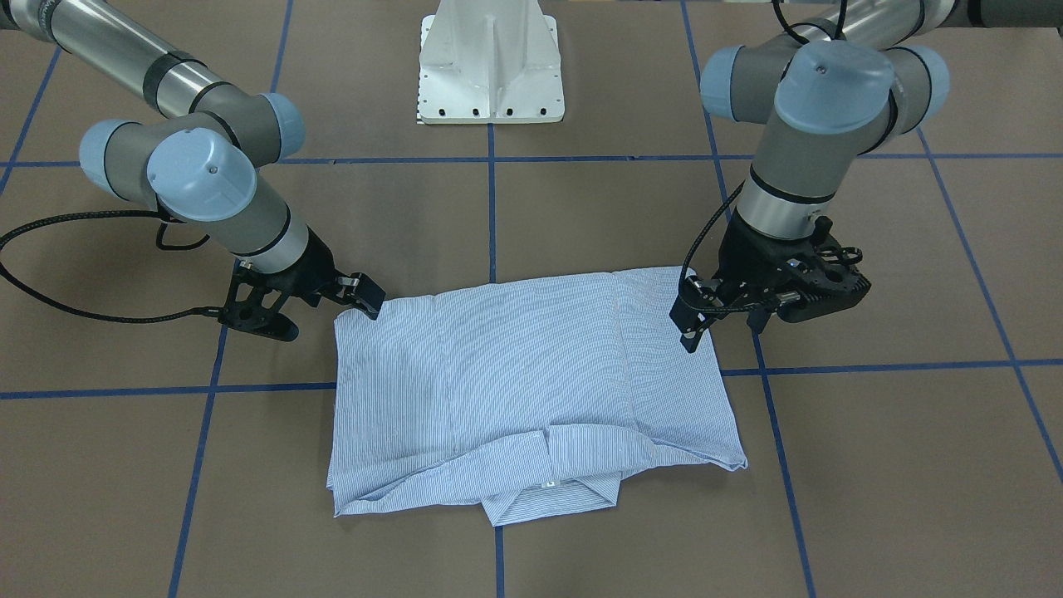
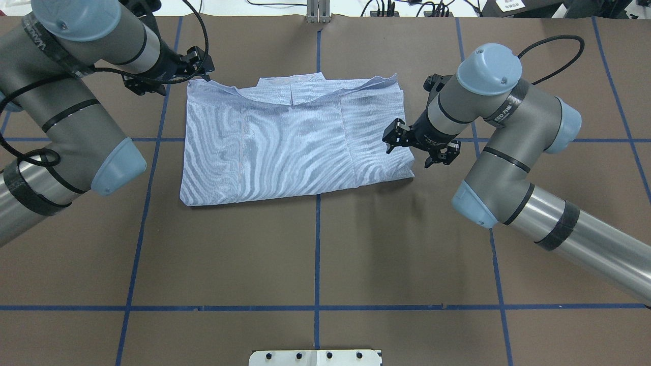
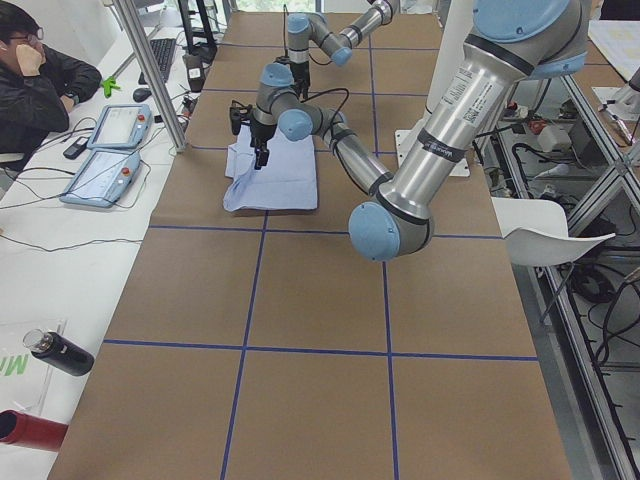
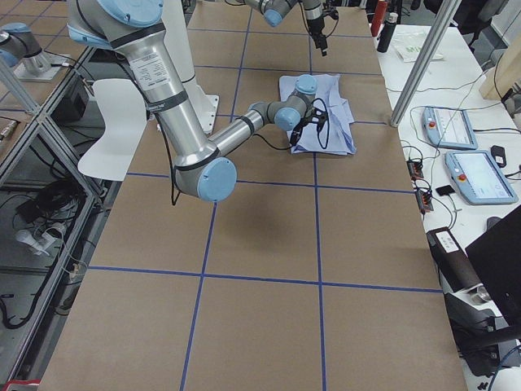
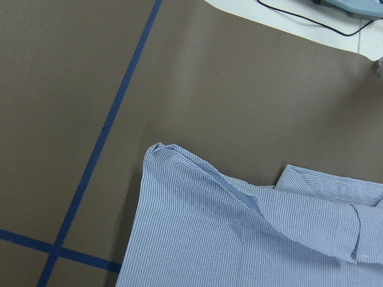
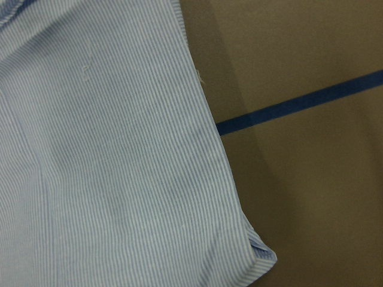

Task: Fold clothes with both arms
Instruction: 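Raise the right gripper and move it to the folded shirt's side edge, then lower the right gripper and grasp the folded shirt's side edge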

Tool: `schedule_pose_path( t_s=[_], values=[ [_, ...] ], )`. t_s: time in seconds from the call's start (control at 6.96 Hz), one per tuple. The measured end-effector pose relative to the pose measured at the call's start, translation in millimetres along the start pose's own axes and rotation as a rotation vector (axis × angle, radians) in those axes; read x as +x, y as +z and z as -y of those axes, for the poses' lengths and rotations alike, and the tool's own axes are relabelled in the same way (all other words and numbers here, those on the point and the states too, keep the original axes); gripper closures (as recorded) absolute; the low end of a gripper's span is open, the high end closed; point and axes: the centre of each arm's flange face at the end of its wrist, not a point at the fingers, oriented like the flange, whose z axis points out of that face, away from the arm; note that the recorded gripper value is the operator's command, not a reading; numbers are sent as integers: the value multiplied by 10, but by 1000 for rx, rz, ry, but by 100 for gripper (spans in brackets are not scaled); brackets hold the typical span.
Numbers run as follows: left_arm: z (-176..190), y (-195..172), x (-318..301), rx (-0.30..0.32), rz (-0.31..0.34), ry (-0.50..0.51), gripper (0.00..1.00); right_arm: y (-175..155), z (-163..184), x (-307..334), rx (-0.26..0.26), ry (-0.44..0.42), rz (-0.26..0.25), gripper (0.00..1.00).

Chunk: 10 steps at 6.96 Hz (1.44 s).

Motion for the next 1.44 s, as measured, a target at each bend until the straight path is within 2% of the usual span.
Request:
schedule_pose_path(
  t_s=[0.29, 0.72, 1.15, 1.44],
  values=[
    [-14, -47, 10, 0, -1, 0, 0, 53, 34, 26, 16, -126, -13, 5],
    [-20, -53, 17, 0, 1, 1, 0, 95, 66, -14, 37, -256, -18, 9],
    [-18, -52, 16, 0, 1, 1, 0, 330, 192, 57, 62, -326, 71, 10],
    [-15, -52, 12, 0, 4, 0, 0, 356, 199, 108, 47, -331, 91, 16]
  ],
)
